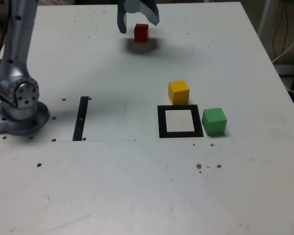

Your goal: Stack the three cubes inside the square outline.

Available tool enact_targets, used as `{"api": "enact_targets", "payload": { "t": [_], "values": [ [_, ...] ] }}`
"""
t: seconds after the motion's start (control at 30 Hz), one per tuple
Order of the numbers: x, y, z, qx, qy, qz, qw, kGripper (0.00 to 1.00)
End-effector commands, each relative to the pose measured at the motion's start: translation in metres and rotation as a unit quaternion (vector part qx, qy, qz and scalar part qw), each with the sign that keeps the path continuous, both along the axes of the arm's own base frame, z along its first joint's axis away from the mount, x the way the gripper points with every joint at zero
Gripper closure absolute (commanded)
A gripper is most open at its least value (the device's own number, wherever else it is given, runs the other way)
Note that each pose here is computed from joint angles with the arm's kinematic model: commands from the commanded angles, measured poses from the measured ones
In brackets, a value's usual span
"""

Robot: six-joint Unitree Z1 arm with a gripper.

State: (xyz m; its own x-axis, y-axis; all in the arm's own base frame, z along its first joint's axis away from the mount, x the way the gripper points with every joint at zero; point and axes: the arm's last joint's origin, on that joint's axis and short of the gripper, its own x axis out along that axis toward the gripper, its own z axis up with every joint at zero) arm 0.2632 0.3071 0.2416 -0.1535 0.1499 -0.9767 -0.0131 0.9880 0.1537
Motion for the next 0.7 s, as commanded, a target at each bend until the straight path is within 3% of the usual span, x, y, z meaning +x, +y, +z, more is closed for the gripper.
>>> {"api": "enact_targets", "payload": {
  "t": [0.0,0.23,0.5,0.67],
  "values": [
    [0.002,0.003,-0.007,-0.004,0.005,-0.001,1.0,0.09],
    [0.01,0.012,-0.007,0.009,-0.006,-0.011,0.9999,0.09],
    [0.013,0.016,-0.023,-0.007,0.008,-0.014,0.9999,0.11],
    [0.015,0.018,-0.029,-0.009,0.012,-0.014,0.9998,0.15]
  ]
}}
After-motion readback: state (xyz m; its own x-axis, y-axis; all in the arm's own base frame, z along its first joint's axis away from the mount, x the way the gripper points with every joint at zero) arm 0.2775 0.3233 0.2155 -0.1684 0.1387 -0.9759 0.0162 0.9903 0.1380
